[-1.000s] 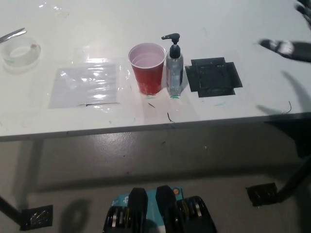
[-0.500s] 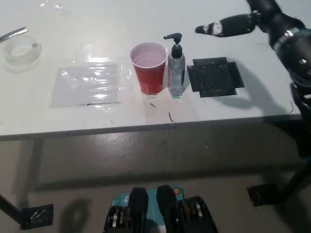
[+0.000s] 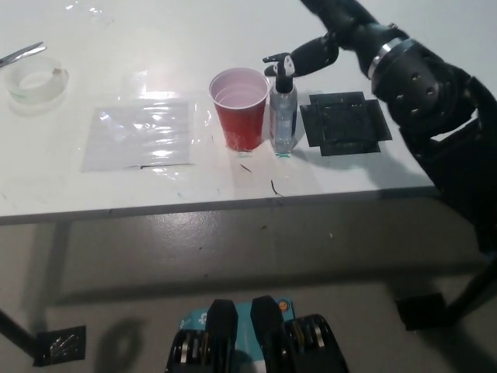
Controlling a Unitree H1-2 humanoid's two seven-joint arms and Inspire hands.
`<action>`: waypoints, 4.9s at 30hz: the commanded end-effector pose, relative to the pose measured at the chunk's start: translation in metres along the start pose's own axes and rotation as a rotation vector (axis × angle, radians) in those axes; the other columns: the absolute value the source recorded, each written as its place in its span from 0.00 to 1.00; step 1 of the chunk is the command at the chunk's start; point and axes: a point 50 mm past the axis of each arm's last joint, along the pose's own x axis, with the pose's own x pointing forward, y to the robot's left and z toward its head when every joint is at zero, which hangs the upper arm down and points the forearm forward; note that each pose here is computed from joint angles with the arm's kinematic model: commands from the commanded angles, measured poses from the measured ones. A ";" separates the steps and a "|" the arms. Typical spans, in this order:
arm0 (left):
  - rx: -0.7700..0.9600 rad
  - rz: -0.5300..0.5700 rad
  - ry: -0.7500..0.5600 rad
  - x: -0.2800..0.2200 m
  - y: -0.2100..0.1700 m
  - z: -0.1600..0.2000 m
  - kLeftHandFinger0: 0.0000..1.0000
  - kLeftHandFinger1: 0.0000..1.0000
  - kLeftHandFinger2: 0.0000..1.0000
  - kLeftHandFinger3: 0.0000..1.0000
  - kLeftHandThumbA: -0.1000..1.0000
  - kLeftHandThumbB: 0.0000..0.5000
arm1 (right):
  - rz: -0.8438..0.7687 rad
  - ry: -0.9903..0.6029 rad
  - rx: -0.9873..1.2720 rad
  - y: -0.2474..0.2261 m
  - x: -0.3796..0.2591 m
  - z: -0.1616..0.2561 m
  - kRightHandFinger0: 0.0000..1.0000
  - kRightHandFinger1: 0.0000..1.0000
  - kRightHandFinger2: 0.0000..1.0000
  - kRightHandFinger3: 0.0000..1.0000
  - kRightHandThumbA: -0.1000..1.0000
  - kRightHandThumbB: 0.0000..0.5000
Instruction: The robot uses its right hand to press the hand soap kept in the middle of the table to get liquid hand soap out
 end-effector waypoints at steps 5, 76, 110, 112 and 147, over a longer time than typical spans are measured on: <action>0.019 -0.012 -0.056 0.007 0.010 0.018 0.30 0.39 0.48 0.65 0.68 0.00 | -0.027 -0.072 -0.147 -0.004 0.005 0.005 1.00 1.00 1.00 1.00 1.00 0.92; 0.042 -0.022 -0.103 0.018 0.010 0.038 0.32 0.41 0.51 0.66 0.76 0.00 | 0.220 0.008 -0.264 0.122 -0.006 -0.066 1.00 1.00 1.00 1.00 1.00 0.72; 0.037 0.004 -0.119 0.019 0.012 0.041 0.34 0.42 0.49 0.66 0.83 0.05 | 0.314 0.123 -0.305 0.175 -0.021 -0.104 1.00 1.00 1.00 1.00 1.00 0.73; 0.040 0.007 -0.120 0.019 0.012 0.041 0.34 0.41 0.49 0.65 0.83 0.06 | 0.319 0.125 -0.296 0.176 -0.021 -0.104 1.00 1.00 1.00 1.00 1.00 0.73; 0.025 0.000 -0.082 0.007 0.013 0.031 0.30 0.39 0.47 0.62 0.80 0.02 | 0.141 -0.022 -0.304 0.083 0.019 -0.053 1.00 1.00 1.00 1.00 1.00 0.76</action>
